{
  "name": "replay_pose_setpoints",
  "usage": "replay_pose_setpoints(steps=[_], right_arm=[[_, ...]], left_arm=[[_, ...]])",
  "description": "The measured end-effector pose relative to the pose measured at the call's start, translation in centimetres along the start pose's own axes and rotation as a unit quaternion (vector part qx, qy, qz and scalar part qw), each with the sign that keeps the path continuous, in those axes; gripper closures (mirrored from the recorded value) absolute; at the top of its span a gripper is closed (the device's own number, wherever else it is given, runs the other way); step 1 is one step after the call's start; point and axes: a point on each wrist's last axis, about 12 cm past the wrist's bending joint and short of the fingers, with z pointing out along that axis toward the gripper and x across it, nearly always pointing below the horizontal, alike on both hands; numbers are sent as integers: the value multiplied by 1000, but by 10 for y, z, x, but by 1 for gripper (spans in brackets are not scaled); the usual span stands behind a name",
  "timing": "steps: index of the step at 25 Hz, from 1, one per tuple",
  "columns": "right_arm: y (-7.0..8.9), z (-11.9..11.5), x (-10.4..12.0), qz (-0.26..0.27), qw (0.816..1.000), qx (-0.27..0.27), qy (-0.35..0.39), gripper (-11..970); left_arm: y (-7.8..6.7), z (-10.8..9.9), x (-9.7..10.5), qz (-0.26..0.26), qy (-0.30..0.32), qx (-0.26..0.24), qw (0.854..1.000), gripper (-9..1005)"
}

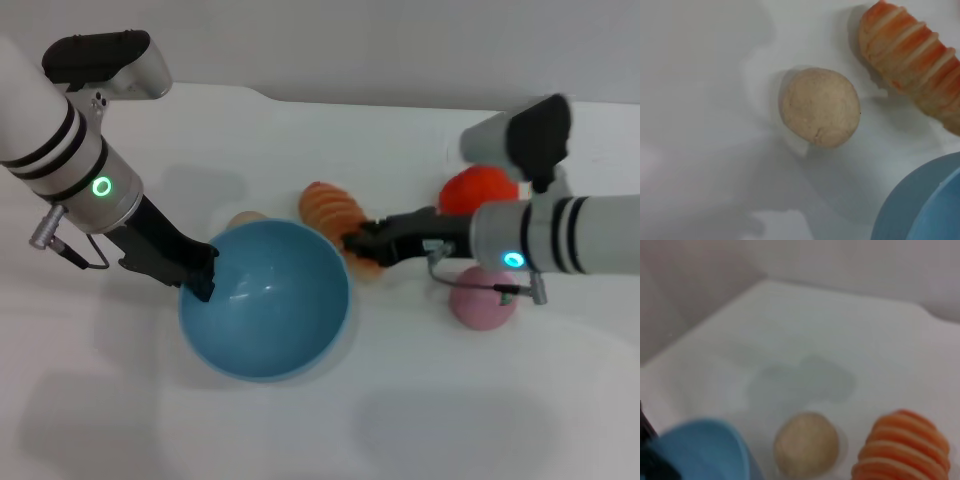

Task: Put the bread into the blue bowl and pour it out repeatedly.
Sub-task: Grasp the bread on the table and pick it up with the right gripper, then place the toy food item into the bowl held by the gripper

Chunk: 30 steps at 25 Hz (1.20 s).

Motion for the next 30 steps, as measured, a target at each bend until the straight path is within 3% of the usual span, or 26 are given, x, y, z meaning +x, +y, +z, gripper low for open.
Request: replay_pose_setpoints(steps=[11,15,19,23,30], right_arm=[[-39,-57,-6,49,992,-22,-112,724],[-42,-80,-14,38,984,-57,-167,754],[-24,-94,-23,-18,973,-113,-200,788],[2,-92,-21,-91,963,-155,-200,822],[29,-77,-1,-124,954,-216,-164,854]], left_arm=[[-4,0,-3,6,1,1,1000,977],[-6,-1,-5,8,1,2,1000,978],[-7,1,-4,7,5,3,1000,977],[-7,4,-4,5,9,5,1000,977],[-10,4,-6,12,8,5,1000,977]])
